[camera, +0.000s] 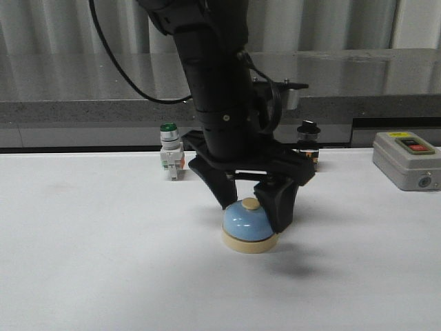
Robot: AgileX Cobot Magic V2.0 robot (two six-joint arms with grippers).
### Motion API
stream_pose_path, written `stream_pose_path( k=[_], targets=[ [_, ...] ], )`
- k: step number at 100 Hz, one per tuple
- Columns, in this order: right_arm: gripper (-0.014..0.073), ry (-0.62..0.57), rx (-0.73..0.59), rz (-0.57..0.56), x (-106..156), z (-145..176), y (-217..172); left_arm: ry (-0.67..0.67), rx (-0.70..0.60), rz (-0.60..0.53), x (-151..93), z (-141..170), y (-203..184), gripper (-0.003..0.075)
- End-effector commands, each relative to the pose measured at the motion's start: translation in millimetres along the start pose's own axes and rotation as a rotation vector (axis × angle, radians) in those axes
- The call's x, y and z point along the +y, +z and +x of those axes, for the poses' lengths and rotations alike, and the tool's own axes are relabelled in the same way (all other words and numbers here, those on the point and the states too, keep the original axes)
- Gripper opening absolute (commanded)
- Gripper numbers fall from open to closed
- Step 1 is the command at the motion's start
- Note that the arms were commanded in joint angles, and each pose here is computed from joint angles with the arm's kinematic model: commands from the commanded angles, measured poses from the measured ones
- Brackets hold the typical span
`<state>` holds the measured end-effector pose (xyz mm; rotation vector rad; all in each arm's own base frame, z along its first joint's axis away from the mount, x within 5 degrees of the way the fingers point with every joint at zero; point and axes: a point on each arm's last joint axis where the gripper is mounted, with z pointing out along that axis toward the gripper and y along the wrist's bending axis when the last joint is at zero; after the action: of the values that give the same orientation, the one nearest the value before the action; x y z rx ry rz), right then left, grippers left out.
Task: Place and press bell with both arms
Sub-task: 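Carry the bell toward the table centre and set it down, then open the left gripper and withdraw it from the bell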
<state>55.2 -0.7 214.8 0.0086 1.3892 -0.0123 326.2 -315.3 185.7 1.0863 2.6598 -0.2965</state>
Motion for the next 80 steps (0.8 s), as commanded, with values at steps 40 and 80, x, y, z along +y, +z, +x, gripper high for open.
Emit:
stream_pose_path(
  k=[40,80],
  targets=[
    [-0.0059,-0.008,-0.085,0.003,0,-12,1,-0.145,-0.365,-0.026,26,-9,-147,-0.002],
    [-0.0059,-0.008,-0.085,0.003,0,-12,1,-0.369,-0.436,-0.139,100,47,-198,-0.002]
  ],
)
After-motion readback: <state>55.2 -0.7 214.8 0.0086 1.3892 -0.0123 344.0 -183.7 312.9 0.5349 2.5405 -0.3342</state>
